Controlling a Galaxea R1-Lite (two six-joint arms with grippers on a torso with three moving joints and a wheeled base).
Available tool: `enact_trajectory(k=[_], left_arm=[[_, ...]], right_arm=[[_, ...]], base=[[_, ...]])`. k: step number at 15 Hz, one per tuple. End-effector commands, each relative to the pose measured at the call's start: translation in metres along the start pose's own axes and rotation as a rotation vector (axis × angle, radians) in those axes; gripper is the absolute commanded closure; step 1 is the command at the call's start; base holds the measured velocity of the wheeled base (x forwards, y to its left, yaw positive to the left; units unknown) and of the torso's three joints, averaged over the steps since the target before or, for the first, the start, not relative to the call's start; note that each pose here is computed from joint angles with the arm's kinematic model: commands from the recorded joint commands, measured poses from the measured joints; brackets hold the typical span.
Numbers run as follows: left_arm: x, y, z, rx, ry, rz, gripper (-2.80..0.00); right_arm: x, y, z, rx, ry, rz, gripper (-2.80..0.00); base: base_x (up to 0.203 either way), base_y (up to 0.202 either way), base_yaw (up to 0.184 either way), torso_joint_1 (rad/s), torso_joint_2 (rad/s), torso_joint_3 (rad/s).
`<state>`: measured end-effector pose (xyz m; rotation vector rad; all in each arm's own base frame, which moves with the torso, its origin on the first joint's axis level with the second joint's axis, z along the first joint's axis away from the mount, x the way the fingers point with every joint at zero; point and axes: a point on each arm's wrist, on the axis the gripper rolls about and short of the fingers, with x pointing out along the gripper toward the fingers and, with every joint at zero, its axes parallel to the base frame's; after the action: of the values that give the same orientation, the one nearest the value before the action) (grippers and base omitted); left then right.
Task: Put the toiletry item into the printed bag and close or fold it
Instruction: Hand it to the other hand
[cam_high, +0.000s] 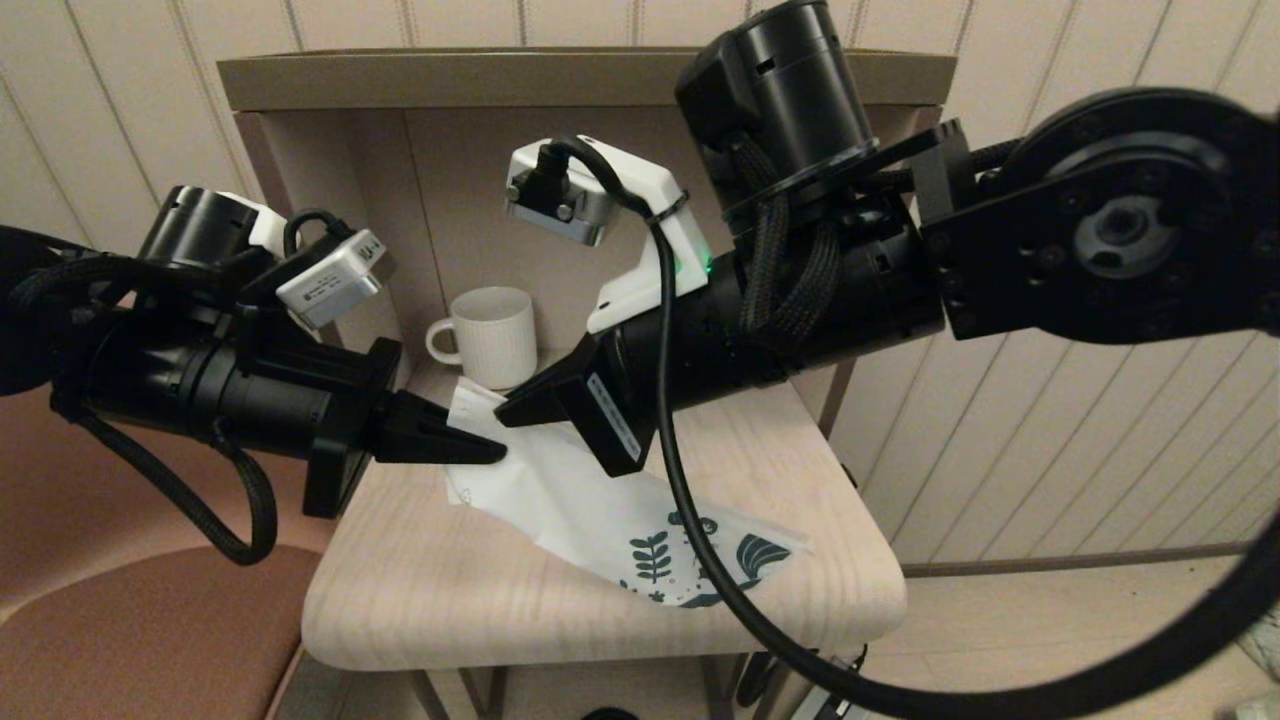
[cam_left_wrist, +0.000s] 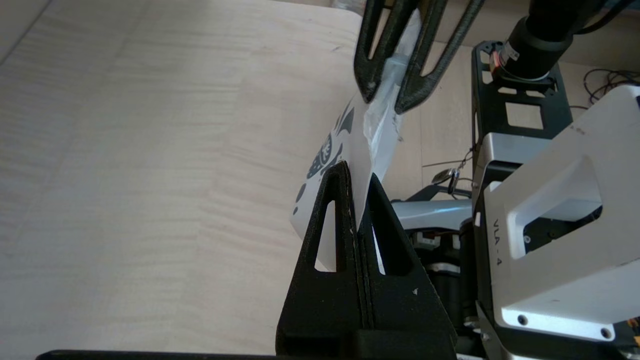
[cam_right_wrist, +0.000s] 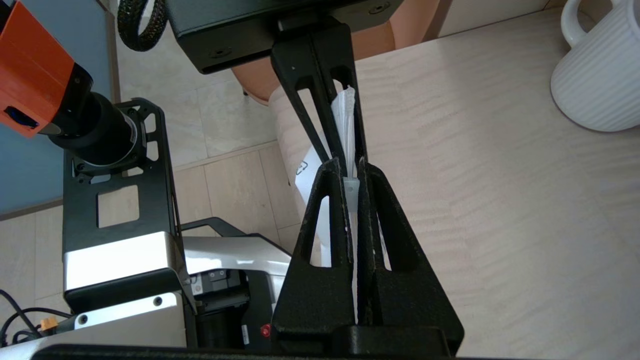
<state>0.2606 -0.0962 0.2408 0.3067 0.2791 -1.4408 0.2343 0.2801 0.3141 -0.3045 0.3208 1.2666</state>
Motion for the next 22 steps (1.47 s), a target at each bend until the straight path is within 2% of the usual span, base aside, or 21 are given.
enact_trajectory(k=[1, 2, 3, 9, 13, 16, 18, 22], left_arm=[[0.001, 0.001, 0.000, -0.002, -0.002, -0.005, 0.00], [0.001, 0.001, -0.001, 0.002, -0.001, -0.004, 0.00], [0.001, 0.001, -0.001, 0.005, 0.001, -0.004, -2.80], [0.001, 0.000, -0.002, 0.019, 0.002, -0.004, -2.80], [0.002, 0.004, -0.001, 0.063, -0.001, 0.001, -2.80], [0.004, 0.006, -0.006, 0.087, 0.020, 0.003, -2.80], [0.005, 0.004, -0.011, 0.108, 0.071, 0.019, -2.80], [0.001, 0.007, -0.002, 0.157, 0.120, 0.068, -2.80]], right_arm=[[0.004, 0.000, -0.002, 0.000, 0.008, 0.006, 0.00], [0.007, -0.001, -0.003, 0.002, 0.014, 0.009, 0.00], [0.007, -0.001, -0.003, 0.002, 0.013, 0.009, 0.00], [0.008, -0.001, -0.002, -0.004, 0.011, 0.008, 0.00], [0.004, 0.000, -0.002, -0.027, 0.048, 0.018, 0.00], [0.004, -0.001, -0.003, -0.026, 0.050, 0.016, 0.00], [0.004, 0.000, -0.003, -0.028, 0.052, 0.018, 0.00], [0.001, 0.001, -0.004, -0.027, 0.054, 0.017, 0.00]], base=[[0.000, 0.000, 0.000, 0.000, 0.00, 0.000], [0.000, 0.000, 0.000, 0.000, 0.00, 0.000], [0.000, 0.000, 0.000, 0.000, 0.00, 0.000], [0.000, 0.000, 0.000, 0.000, 0.00, 0.000], [0.000, 0.000, 0.000, 0.000, 0.00, 0.000], [0.000, 0.000, 0.000, 0.000, 0.00, 0.000], [0.000, 0.000, 0.000, 0.000, 0.00, 0.000], [0.000, 0.000, 0.000, 0.000, 0.00, 0.000]])
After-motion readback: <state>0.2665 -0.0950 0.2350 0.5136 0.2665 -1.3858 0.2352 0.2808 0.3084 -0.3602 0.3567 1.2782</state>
